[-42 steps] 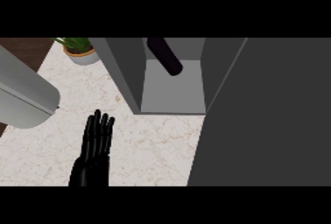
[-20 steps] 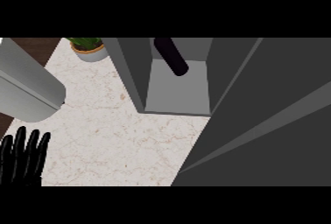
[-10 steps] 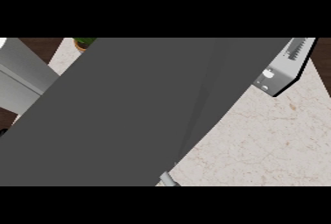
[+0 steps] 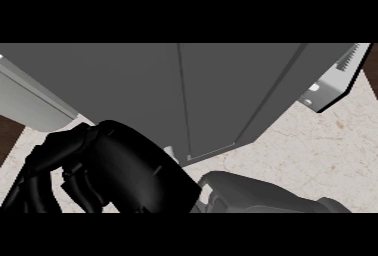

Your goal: Pick up the wine, place it into the cabinet and close the cabinet

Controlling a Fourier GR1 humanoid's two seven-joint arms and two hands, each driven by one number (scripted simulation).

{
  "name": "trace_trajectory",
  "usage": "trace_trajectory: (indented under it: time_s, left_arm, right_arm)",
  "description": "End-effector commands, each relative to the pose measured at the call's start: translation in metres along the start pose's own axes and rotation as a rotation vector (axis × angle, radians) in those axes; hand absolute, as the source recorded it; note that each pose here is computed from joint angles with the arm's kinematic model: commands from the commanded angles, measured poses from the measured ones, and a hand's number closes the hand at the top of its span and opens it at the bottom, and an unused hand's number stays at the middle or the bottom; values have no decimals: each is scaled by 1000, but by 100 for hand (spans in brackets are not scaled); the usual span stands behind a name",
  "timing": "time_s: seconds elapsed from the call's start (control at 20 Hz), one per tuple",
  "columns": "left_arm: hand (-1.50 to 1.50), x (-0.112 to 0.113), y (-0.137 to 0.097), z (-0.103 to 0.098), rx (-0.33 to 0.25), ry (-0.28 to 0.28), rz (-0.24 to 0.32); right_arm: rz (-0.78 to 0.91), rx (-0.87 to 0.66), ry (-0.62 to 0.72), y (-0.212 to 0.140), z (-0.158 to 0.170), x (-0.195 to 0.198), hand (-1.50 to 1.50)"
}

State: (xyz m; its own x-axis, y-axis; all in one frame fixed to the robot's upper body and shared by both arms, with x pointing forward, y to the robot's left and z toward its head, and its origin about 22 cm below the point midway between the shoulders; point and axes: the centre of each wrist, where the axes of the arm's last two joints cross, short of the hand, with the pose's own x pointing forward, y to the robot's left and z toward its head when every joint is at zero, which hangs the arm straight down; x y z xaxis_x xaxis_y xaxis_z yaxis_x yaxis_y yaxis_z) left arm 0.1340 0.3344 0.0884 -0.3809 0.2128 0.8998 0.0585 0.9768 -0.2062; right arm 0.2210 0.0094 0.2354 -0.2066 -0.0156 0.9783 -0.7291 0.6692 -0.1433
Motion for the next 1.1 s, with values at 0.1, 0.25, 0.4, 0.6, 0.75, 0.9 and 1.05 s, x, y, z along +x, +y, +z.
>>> trace_trajectory:
  time_s: [0.1, 0.25, 0.4, 0.6, 0.75, 0.9, 1.05]
  left_arm:
    - [-150, 11, 13, -6, -1, -7, 21]
    - [-150, 10, 20, -10, -19, -24, 11]
    - [-150, 8, 28, -9, -7, -21, 0]
    - [-150, 17, 35, -15, 30, -46, -13]
    - [-150, 27, 45, -16, 14, -13, -20]
    - [-150, 17, 43, -15, 42, -21, -14]
    - [-150, 33, 47, -12, 29, -35, -13]
  right_arm:
    - [-3, -11, 36, -18, -64, 27, 150]
    - [-129, 204, 174, -27, -67, 10, 150]
    - [-142, 393, 266, -34, -75, -3, 150]
    - [-260, 274, 269, -68, -103, -15, 150]
    - [-165, 163, 187, -85, -116, -17, 150]
    - [-141, 83, 146, -101, -121, -27, 150]
    - [-152, -42, 140, -139, -111, -55, 150]
